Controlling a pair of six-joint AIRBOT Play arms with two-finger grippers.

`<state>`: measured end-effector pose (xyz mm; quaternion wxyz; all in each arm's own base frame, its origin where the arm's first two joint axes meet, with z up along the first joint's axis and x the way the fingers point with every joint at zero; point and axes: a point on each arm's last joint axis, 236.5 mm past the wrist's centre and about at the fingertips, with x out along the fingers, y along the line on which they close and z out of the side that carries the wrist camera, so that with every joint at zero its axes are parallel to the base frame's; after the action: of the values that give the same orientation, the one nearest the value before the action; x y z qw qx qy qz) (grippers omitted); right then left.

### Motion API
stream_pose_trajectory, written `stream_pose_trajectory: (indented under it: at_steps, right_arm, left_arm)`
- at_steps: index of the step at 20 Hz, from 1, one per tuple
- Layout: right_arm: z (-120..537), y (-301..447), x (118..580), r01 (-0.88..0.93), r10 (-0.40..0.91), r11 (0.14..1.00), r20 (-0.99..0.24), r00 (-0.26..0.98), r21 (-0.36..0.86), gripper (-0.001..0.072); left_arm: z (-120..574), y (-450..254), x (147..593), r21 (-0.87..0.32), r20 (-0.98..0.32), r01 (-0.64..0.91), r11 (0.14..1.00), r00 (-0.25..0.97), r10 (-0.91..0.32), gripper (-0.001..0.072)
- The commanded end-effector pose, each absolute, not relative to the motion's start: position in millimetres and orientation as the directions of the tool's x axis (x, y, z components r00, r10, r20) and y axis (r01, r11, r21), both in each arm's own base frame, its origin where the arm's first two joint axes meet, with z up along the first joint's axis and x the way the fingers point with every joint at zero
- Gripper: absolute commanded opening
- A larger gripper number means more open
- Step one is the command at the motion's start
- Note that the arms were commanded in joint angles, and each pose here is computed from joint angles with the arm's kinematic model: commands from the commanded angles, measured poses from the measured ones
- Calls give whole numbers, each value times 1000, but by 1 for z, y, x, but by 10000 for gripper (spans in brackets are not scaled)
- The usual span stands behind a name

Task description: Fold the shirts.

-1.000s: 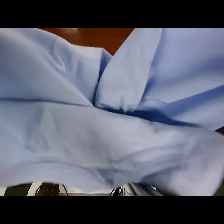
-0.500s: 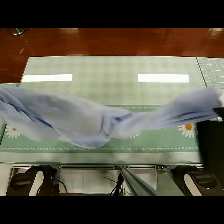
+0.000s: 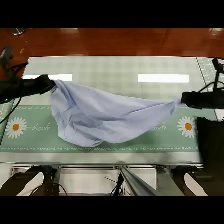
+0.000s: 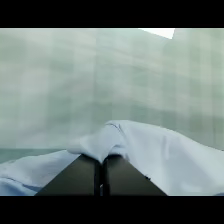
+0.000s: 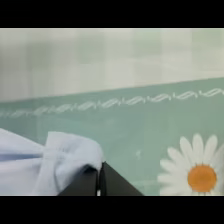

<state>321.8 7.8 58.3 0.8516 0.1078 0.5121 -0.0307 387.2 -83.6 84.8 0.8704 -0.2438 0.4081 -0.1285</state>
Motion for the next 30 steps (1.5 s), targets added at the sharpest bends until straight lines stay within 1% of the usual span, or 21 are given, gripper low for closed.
stream_pose_trajectory:
  at_steps: [1,2,3,4,5,6,7,9,11,13,15,17,18,20,22,26,28,30]
  right_arm:
    - [18,-9,386,308,115,907,-872,475,287,17]
    - [14,-8,399,330,167,876,-864,476,351,17]
    - [13,-5,412,343,228,839,-846,482,421,18]
    - [15,-1,421,349,282,804,-824,491,482,62]
    - [18,0,428,357,325,766,-802,502,534,317]
    - [23,-2,431,349,347,755,-790,506,556,640]
    - [28,-11,427,341,346,765,-795,499,547,625]
    - [32,-39,408,342,319,800,-832,455,494,625]
    - [24,-71,372,359,263,844,-891,369,398,624]
    - [4,-85,335,402,225,853,-931,289,331,624]
    - [-22,-66,311,435,268,822,-924,273,367,618]
    - [-41,-29,298,405,358,791,-883,302,459,618]
    - [-49,-13,292,398,394,772,-865,311,495,618]
    - [-62,6,279,392,421,766,-859,292,509,618]
    - [-69,18,271,373,435,780,-864,255,502,618]
    - [-69,31,273,341,439,796,-865,245,500,618]
    - [-69,35,276,338,437,796,-863,253,502,618]
    - [-68,35,282,351,434,785,-858,275,510,618]
  left_arm:
    - [59,-118,427,-583,-660,46,811,556,-505,216]
    - [55,-127,431,-586,-669,61,808,526,-525,446]
    - [52,-134,433,-590,-678,70,805,498,-540,691]
    - [50,-136,433,-589,-688,76,804,474,-549,702]
    - [48,-131,435,-578,-701,77,812,462,-543,702]
    - [46,-117,433,-550,-729,73,832,445,-521,702]
    - [47,-98,428,-526,-757,62,848,420,-500,702]
    - [41,-48,399,-501,-822,-17,866,324,-469,702]
    - [24,-9,359,-504,-854,-137,853,227,-468,702]
    - [-1,9,316,-519,-854,-279,808,175,-489,702]
    - [-34,-1,266,-524,-843,-391,757,111,-526,702]
    - [-62,-25,220,-520,-820,-438,733,17,-572,702]
    - [-71,-35,202,-519,-804,-462,719,-20,-594,702]
    - [-80,-55,176,-523,-767,-483,702,-91,-635,701]
    - [-86,-77,164,-550,-738,-459,698,-124,-663,702]
    - [-91,-128,167,-617,-691,-426,661,-107,-714,702]
    - [-95,-150,180,-643,-697,-393,658,-56,-715,702]
    - [-94,-172,202,-677,-693,-372,634,35,-720,701]
